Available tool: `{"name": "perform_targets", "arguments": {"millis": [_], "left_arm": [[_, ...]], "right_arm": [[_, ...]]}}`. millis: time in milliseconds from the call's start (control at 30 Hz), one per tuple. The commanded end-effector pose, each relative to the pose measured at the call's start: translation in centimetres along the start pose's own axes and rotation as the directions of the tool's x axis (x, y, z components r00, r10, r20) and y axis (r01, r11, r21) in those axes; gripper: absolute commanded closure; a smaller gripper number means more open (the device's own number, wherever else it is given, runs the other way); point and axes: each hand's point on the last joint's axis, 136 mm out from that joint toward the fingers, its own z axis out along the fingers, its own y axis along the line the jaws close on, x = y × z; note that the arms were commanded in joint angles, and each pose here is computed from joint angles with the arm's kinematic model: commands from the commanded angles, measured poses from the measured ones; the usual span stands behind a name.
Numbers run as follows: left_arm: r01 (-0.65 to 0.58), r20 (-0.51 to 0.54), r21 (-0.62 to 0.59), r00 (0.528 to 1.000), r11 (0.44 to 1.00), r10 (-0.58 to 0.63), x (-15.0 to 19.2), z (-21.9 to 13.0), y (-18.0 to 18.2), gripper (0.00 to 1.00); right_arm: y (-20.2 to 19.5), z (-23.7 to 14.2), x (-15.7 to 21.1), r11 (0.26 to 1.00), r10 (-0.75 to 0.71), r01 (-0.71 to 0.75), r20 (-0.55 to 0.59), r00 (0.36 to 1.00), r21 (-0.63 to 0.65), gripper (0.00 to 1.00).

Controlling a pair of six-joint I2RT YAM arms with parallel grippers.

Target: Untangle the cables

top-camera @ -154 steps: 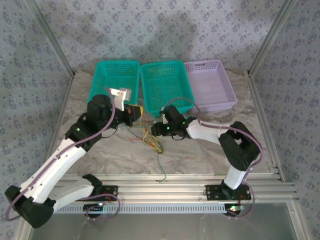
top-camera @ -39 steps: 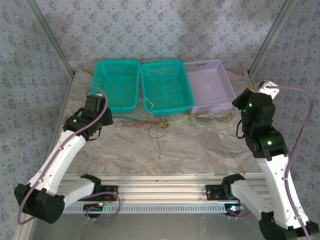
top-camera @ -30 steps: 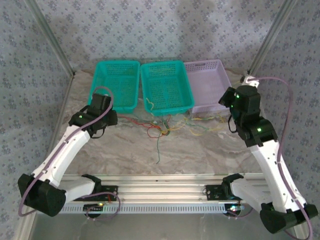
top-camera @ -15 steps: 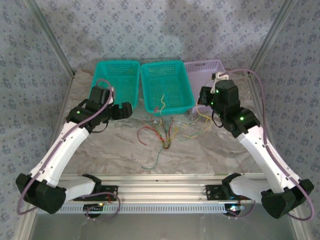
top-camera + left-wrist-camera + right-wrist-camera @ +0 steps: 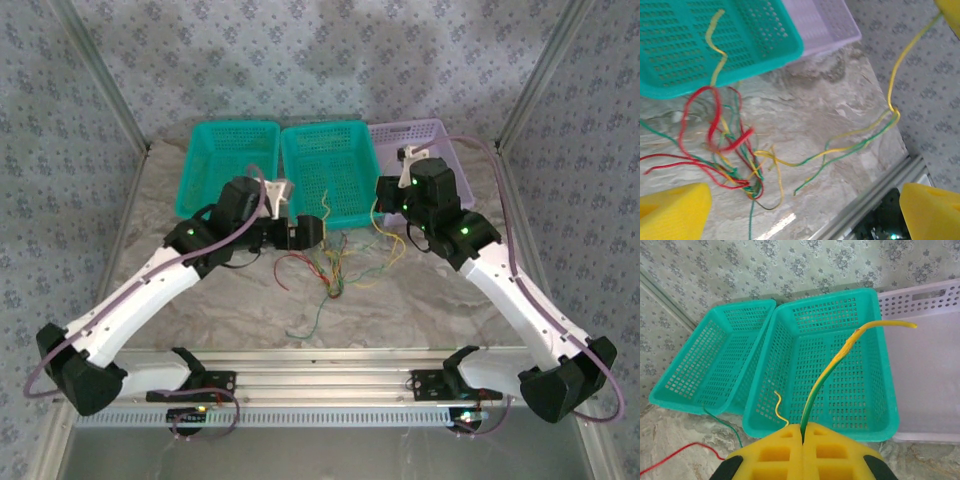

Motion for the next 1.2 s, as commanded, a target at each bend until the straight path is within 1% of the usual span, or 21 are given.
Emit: {"name": "perform_targets", "arguments": {"millis": [0, 67, 167, 267, 367, 567, 633, 733, 833, 900, 1167], "left_arm": [[-0.116, 0.015, 0.144, 0.993, 0.983, 0.115, -0.3, 0.5, -4.2, 0.03], [-0.172, -0.001, 0.17, 0.985, 0.97, 0.175, 0.6, 1.4, -5.1, 0.04], [-0.252, -0.021, 0.149, 0.966, 0.956, 0.257, 1.5, 3.0, -5.5, 0.04], [-0.309, -0.065, 0.107, 0.946, 0.945, 0.317, 2.1, 4.9, -5.2, 0.05], [-0.336, -0.095, 0.064, 0.935, 0.94, 0.341, 2.4, 6.3, -4.3, 0.06], [-0.391, -0.108, -0.02, 0.916, 0.92, 0.387, 2.3, 7.8, -3.0, 0.07], [-0.392, -0.108, -0.041, 0.916, 0.919, 0.386, 2.3, 8.2, -2.6, 0.08], [-0.395, -0.106, -0.036, 0.915, 0.918, 0.39, 2.5, 8.6, -2.6, 0.14], [-0.389, -0.095, -0.02, 0.918, 0.921, 0.386, 2.5, 8.9, -2.8, 0.27], [-0.386, -0.081, 0.01, 0.919, 0.923, 0.385, 2.6, 8.9, -3.3, 0.31], [-0.365, -0.031, 0.106, 0.929, 0.925, 0.37, 3.0, 8.7, -4.7, 0.34]], "right_arm": [[1.8, -0.8, -2.5, 0.998, -0.011, 0.015, 0.063, 0.998, -0.067, 1.0], [2.1, -0.8, -2.7, 0.997, -0.007, 0.013, 0.066, 0.998, -0.08, 1.0], [2.6, -0.8, -2.7, 0.994, -0.001, 0.007, 0.058, 0.998, -0.105, 1.0], [3.1, -0.8, -2.8, 0.991, 0.005, 0.002, 0.052, 0.999, -0.134, 1.0], [3.6, -1.0, -2.9, 0.988, 0.009, -0.002, 0.046, 0.999, -0.156, 1.0], [4.6, -1.8, -3.2, 0.977, 0.019, -0.01, 0.041, 0.999, -0.212, 1.0], [4.8, -1.9, -3.2, 0.974, 0.022, -0.013, 0.037, 0.999, -0.225, 1.0], [5.1, -2.0, -3.1, 0.97, 0.026, -0.019, 0.028, 0.999, -0.243, 1.0], [5.1, -1.9, -3.1, 0.969, 0.031, -0.023, 0.027, 0.999, -0.246, 1.0], [5.2, -1.8, -2.9, 0.969, 0.032, -0.025, 0.024, 0.999, -0.248, 1.0], [5.4, -1.9, -3.0, 0.964, 0.049, -0.041, 0.024, 0.998, -0.261, 1.0]]}}
